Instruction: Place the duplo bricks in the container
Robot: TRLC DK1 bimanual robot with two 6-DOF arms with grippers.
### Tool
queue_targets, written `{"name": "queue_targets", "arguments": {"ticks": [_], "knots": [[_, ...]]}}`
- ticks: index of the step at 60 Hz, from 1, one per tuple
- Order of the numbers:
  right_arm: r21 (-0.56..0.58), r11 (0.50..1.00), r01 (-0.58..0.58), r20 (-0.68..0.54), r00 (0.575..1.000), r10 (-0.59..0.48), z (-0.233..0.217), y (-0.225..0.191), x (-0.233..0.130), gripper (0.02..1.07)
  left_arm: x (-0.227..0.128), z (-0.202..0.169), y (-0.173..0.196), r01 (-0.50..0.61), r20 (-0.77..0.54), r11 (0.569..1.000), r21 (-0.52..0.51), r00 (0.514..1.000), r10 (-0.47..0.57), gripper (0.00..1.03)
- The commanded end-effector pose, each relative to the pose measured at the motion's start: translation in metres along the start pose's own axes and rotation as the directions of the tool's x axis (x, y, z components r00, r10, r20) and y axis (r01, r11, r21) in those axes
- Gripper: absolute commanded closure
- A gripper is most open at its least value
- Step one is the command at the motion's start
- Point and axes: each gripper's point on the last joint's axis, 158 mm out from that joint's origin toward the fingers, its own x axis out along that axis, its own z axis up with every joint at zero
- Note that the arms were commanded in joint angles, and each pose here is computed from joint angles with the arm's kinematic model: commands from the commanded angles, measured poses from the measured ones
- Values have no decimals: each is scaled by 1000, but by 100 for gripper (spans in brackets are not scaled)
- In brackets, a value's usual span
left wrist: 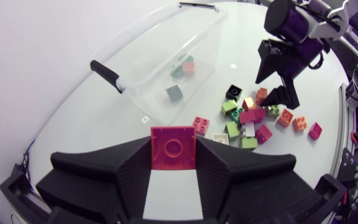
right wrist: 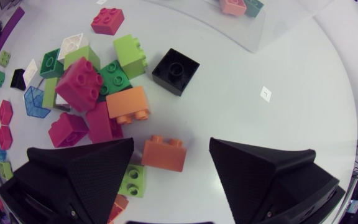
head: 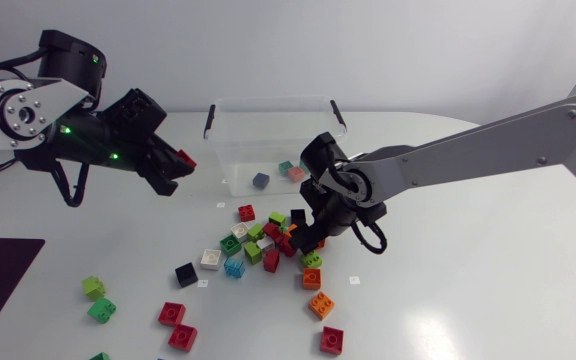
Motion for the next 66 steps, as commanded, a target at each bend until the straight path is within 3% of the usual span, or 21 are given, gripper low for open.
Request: {"name": "queue_targets", "arguments": {"ticks": [1,21,36,55,66], "knots": [[22,1000,12,-31,999,-11,-3,1,10,31,-11,25,13,-37,74,999,-37,996,40,85],[32,999,30,-48,998,-29,-8,-6,14,73,-8,65,17,-50,185,996,-78,981,64,85],[46,998,41,13,999,-42,2,-21,-14,74,3,95,18,-36,239,995,-96,969,58,85],[72,996,58,142,988,-68,33,-42,-70,75,42,122,16,0,243,994,-109,970,27,85],[84,995,56,215,974,-73,54,-48,-95,75,71,128,35,-15,231,988,-154,972,51,84]]}}
